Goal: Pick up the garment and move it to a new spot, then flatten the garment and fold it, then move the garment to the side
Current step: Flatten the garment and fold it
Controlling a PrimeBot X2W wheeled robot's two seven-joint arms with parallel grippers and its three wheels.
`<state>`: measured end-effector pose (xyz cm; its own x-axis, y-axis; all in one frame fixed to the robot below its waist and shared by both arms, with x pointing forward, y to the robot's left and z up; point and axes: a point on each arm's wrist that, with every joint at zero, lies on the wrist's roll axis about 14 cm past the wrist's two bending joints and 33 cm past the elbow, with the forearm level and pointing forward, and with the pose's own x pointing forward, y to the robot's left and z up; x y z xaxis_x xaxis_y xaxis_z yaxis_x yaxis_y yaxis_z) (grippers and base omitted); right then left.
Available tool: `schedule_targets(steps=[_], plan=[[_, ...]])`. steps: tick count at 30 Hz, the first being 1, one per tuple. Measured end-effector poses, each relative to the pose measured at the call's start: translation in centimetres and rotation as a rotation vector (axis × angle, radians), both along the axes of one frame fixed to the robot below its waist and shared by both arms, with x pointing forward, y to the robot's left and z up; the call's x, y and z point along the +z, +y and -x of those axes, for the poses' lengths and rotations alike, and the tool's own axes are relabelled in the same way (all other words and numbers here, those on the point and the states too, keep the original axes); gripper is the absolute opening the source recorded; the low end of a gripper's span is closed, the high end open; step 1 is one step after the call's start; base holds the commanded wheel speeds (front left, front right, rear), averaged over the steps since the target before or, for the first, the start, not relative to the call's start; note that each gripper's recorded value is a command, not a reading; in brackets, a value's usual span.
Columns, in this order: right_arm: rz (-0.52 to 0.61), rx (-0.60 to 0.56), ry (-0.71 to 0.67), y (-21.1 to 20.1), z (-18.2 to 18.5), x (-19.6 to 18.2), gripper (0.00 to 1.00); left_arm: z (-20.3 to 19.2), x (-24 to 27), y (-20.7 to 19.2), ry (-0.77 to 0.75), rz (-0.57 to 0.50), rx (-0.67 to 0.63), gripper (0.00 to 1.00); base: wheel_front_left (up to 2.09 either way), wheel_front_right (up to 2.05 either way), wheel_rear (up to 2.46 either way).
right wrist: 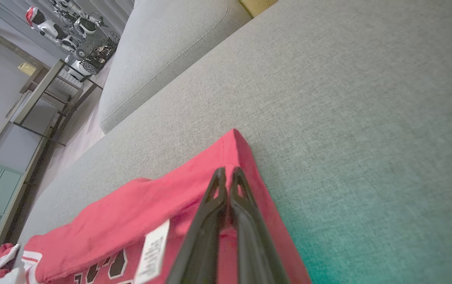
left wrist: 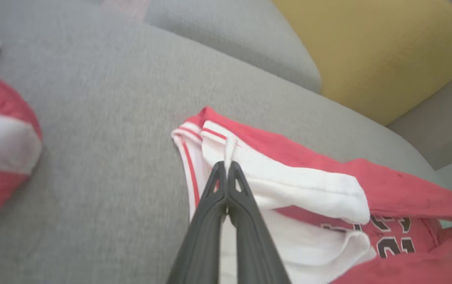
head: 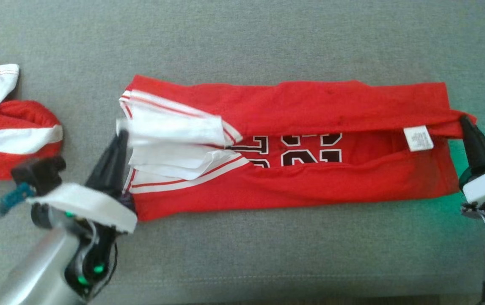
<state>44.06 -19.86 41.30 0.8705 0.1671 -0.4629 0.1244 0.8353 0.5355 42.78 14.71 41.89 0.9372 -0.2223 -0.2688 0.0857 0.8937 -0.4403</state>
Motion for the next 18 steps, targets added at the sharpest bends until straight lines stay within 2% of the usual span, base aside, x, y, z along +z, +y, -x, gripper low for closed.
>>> schedule_targets(steps=[4, 5, 6, 7, 14, 17, 18], plan=[[-0.002, -0.001, 0.009, 0.1, 0.4, -0.3, 0.0, 1.5, -1.7, -0.1, 0.061, 0.018, 0.009, 0.0, 0.0, 0.0, 0.0], [-0.004, 0.005, 0.017, 0.4, 0.6, -0.6, 0.16, 1.6, -2.0, 0.0, 0.072, 0.014, 0.013, 0.11, 0.0, 0.0, 0.0], [-0.007, 0.007, 0.025, 0.6, 0.9, -0.9, 0.48, 1.7, -2.4, 0.2, 0.083, 0.007, 0.02, 0.57, 0.0, 0.0, 0.0], [-0.011, 0.005, 0.034, 0.7, 1.2, -1.3, 1.0, 1.8, -2.7, 0.3, 0.092, 0.004, 0.024, 1.0, 0.0, 0.0, 0.0], [0.01, -0.002, 0.008, 1.2, 2.4, -1.5, 1.0, 1.2, -2.5, 0.9, 0.06, -0.017, 0.066, 1.0, 0.0, 0.0, 0.0], [0.076, 0.007, -0.079, 1.3, 2.2, 0.0, 1.0, 0.5, -1.0, 1.6, -0.009, -0.056, 0.094, 1.0, 0.0, 0.0, 0.0], [0.117, 0.002, -0.157, 1.2, 1.8, 1.5, 1.0, 0.1, 0.6, 2.0, -0.073, -0.088, 0.123, 1.0, 0.0, 0.0, 0.0]])
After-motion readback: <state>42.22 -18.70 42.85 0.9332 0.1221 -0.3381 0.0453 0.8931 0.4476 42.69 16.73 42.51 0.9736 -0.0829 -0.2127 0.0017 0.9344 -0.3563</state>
